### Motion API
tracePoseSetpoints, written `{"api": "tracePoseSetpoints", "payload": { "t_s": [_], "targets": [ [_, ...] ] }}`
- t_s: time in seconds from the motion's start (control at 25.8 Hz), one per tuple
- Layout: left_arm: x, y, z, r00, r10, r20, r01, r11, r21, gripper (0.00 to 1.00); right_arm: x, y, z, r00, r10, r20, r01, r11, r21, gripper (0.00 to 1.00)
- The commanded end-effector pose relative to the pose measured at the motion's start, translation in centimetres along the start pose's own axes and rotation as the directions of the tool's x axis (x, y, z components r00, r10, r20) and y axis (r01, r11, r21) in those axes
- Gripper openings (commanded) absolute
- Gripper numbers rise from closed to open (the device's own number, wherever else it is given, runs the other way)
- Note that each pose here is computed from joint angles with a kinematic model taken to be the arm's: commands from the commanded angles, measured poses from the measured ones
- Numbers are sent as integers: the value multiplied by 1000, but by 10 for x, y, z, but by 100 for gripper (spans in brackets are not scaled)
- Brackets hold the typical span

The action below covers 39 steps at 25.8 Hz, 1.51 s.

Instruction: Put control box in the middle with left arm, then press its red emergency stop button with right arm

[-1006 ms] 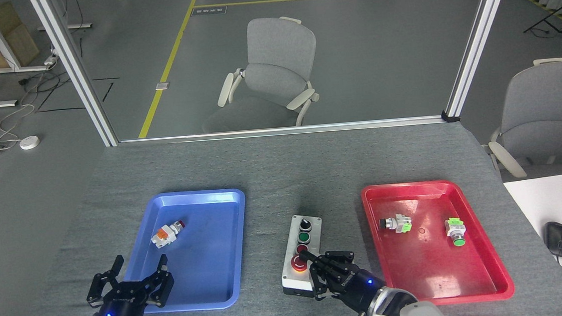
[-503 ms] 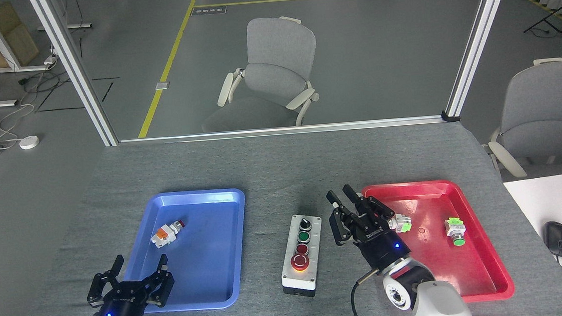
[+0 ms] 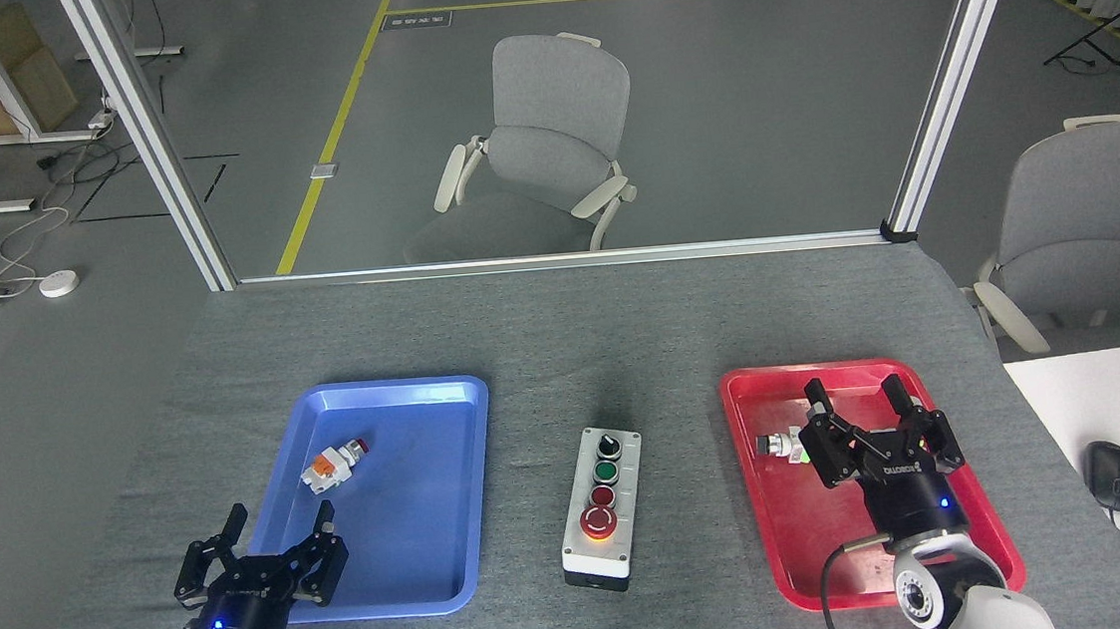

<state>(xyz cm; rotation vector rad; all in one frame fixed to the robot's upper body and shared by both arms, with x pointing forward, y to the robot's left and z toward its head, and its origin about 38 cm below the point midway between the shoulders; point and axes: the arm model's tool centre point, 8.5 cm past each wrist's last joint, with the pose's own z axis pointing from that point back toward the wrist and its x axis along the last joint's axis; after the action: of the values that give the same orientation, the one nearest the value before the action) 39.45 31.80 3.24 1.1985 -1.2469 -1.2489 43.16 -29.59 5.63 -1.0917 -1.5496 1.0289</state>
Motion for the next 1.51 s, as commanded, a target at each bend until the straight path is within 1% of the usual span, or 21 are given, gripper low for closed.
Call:
{"api": "tracePoseSetpoints", "payload": {
  "t_s": [0.0, 0.08, 0.15, 0.19, 0.27, 0.35, 0.43, 0.5, 0.58, 0.7, 0.81, 1.24, 1.47],
  "targets": [
    [1, 12, -6, 1000, 14, -3, -14, 999, 31, 99, -23, 16, 29, 995, 42, -91, -36, 997, 70, 98],
    [4, 23, -10, 1000, 25, 6, -26, 998, 55, 99, -28, 21, 38, 986, 75, -148, -60, 993, 101, 98],
    [6, 33, -13, 999, 43, 17, -43, 998, 39, 99, -31, 23, 43, 973, 101, -207, -79, 991, 112, 98],
    [5, 38, -14, 999, 49, 18, -50, 998, 28, 99, -31, 23, 45, 971, 108, -213, -85, 990, 113, 98],
    [1, 49, -15, 998, 56, 10, -56, 998, 28, 99, -28, 17, 45, 977, 104, -187, -86, 991, 102, 98],
    [0, 57, -15, 998, 58, 8, -59, 997, 44, 99, -27, 16, 47, 978, 107, -177, -81, 986, 148, 98],
    [0, 57, -16, 998, 57, 7, -57, 997, 45, 99, -26, 18, 48, 979, 109, -174, -70, 973, 220, 98],
    [-1, 57, -15, 998, 57, 7, -57, 997, 45, 99, -26, 19, 48, 979, 108, -171, -63, 966, 250, 98],
    [0, 56, -15, 998, 58, 6, -59, 997, 45, 99, -26, 17, 48, 979, 110, -174, -67, 969, 236, 98],
    [0, 57, -16, 998, 61, 7, -62, 997, 50, 99, -27, 11, 46, 977, 113, -179, -83, 983, 166, 98],
    [2, 57, -16, 998, 63, 9, -63, 997, 52, 99, -28, 6, 46, 977, 119, -177, -97, 987, 128, 98],
    [1, 56, -16, 998, 63, 9, -63, 997, 49, 99, -34, 6, 48, 975, 125, -185, -101, 986, 135, 99],
    [2, 56, -16, 998, 60, 10, -60, 997, 53, 99, -32, 8, 48, 976, 117, -186, -92, 986, 139, 99]
  ]
}}
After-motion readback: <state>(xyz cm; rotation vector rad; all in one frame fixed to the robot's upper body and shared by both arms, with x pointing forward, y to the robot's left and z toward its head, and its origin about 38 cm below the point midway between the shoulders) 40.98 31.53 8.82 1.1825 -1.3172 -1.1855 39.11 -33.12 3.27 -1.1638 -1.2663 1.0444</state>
